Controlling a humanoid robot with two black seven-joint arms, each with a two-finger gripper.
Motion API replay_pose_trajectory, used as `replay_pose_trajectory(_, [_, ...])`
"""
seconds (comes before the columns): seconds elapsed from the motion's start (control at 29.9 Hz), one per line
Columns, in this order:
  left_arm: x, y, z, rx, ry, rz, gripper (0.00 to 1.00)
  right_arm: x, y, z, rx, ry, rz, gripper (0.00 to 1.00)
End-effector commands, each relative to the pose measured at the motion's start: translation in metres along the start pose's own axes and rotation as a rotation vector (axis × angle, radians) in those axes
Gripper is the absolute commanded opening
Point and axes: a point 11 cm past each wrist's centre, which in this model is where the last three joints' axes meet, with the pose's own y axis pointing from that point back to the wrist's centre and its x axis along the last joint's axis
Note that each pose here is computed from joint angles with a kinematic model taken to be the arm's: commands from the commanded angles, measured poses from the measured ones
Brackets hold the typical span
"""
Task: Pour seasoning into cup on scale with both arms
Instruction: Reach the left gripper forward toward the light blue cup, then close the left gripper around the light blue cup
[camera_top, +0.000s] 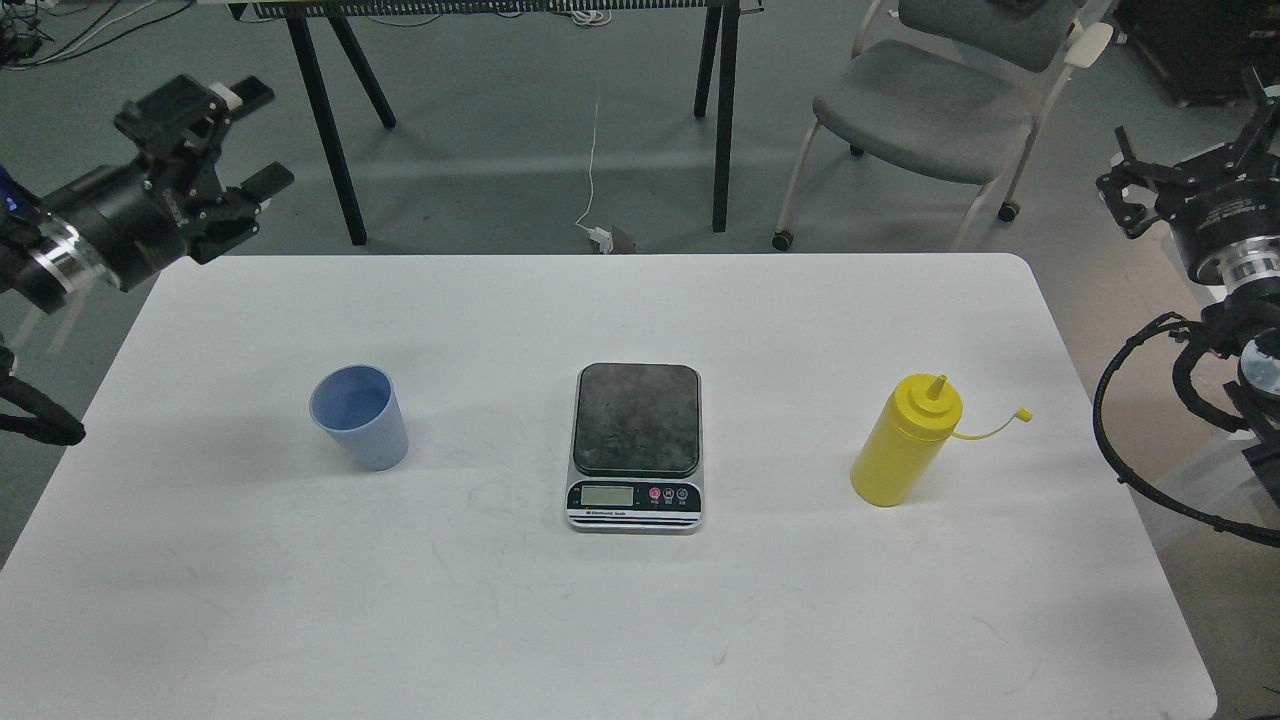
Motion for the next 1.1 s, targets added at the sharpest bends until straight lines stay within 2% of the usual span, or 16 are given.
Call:
replay_pose_trajectory(0.0, [-0.011, -0.001, -0.017, 0.109, -0.272, -0.049, 0.93, 0.001, 0.001, -0.003, 0.002, 0.007, 0.002, 0.99])
replay_pose_trajectory(0.13, [-0.036, 0.002, -0.044, 0.202, -0.493, -0.154, 0.88, -0.001, 0.000, -0.006, 0.004, 0.009, -0.006, 0.99])
replay_pose_trajectory(0.33, [-0.067, 0.017, -0.083, 0.257, -0.786, -0.291, 0.82, -0.006, -0.001, -0.012, 0.009, 0.011, -0.025, 0.99])
replay_pose_trajectory(0.43, [-0.073, 0.029, -0.106, 0.307, -0.837, -0.330, 0.79, -0.003, 0.002, -0.012, 0.014, 0.005, -0.019, 0.99])
replay_pose_trajectory(0.5, [-0.080, 0.030, -0.117, 0.327, -0.846, -0.349, 0.72, -0.002, 0.003, -0.013, 0.018, 0.000, -0.015, 0.99])
replay_pose_trajectory(0.57, [-0.086, 0.028, -0.126, 0.339, -0.850, -0.357, 0.69, -0.002, 0.003, -0.012, 0.017, 0.000, -0.015, 0.99])
replay_pose_trajectory(0.77, [-0.093, 0.024, -0.135, 0.354, -0.842, -0.359, 0.58, -0.001, 0.004, -0.013, 0.019, -0.001, -0.013, 0.99])
replay_pose_trajectory(0.87, [-0.093, 0.023, -0.135, 0.355, -0.842, -0.361, 0.45, 0.000, 0.004, -0.013, 0.022, -0.003, -0.012, 0.99])
replay_pose_trajectory(0.94, [-0.093, 0.023, -0.135, 0.357, -0.836, -0.361, 0.32, 0.000, 0.004, -0.013, 0.022, -0.003, -0.012, 0.99])
replay_pose_trajectory(1.0, [-0.094, 0.025, -0.136, 0.363, -0.831, -0.371, 0.11, 0.001, 0.005, -0.013, 0.021, -0.003, -0.010, 0.99])
replay_pose_trajectory(1.07, [-0.095, 0.026, -0.137, 0.368, -0.830, -0.381, 0.07, 0.001, 0.005, -0.012, 0.020, -0.003, -0.009, 0.99])
